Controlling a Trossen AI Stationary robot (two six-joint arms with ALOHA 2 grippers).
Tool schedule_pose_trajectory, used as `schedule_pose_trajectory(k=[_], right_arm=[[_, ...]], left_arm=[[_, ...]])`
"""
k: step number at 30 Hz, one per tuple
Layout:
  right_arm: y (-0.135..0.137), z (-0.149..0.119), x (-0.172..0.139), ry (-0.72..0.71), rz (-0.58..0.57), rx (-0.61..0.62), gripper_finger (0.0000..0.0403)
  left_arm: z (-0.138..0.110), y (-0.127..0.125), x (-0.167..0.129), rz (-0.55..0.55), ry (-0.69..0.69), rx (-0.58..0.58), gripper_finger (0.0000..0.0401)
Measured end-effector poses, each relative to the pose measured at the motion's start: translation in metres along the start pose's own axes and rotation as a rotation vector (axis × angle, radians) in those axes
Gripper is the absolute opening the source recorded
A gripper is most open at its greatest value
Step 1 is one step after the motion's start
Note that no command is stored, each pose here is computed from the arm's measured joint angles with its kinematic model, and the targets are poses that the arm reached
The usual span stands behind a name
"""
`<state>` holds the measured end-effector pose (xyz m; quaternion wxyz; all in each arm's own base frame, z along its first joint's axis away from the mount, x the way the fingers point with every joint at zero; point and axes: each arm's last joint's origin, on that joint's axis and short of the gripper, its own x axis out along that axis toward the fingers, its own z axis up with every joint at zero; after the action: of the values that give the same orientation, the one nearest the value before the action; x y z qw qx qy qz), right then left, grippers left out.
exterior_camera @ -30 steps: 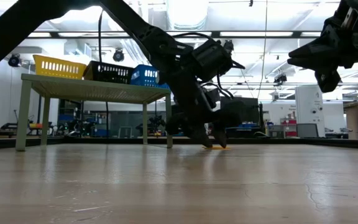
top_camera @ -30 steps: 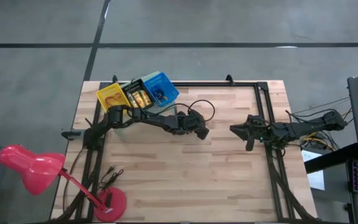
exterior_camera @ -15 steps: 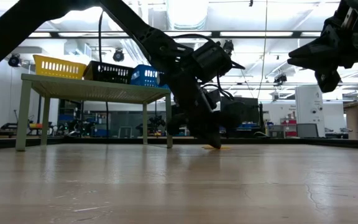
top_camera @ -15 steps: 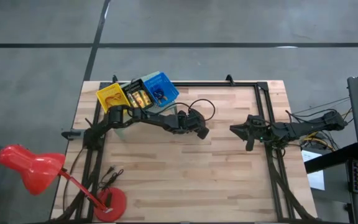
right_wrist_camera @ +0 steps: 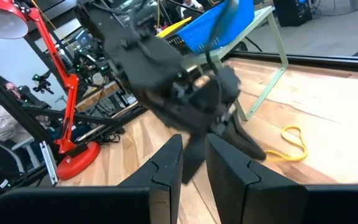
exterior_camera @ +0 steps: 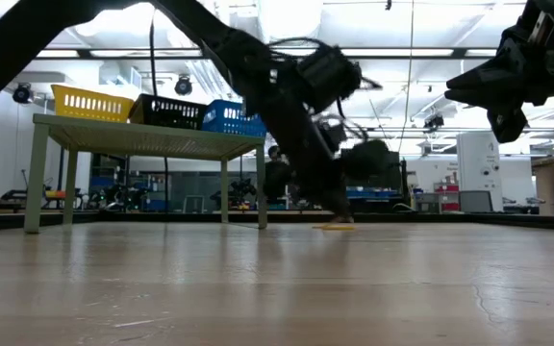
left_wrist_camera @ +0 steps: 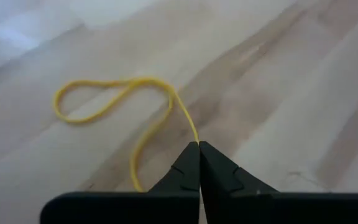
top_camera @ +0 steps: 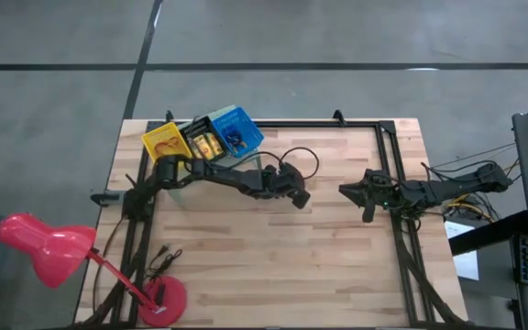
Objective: Pick & Place Office Desk Supplies
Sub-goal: Put the yellow rubber band into the yellow basket on the shelf
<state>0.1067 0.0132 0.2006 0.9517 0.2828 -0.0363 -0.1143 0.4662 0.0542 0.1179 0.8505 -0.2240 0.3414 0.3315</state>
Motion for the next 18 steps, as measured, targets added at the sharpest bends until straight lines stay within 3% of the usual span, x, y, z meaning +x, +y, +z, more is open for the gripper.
schedule_pose_trajectory(k=[18], right_arm=[[0.000,0.000,0.000,0.000,0.000,0.000,0.0068]], left_arm=[[0.045,-0.009,-0.063,-0.072,-0.154,0.022,0.0000]])
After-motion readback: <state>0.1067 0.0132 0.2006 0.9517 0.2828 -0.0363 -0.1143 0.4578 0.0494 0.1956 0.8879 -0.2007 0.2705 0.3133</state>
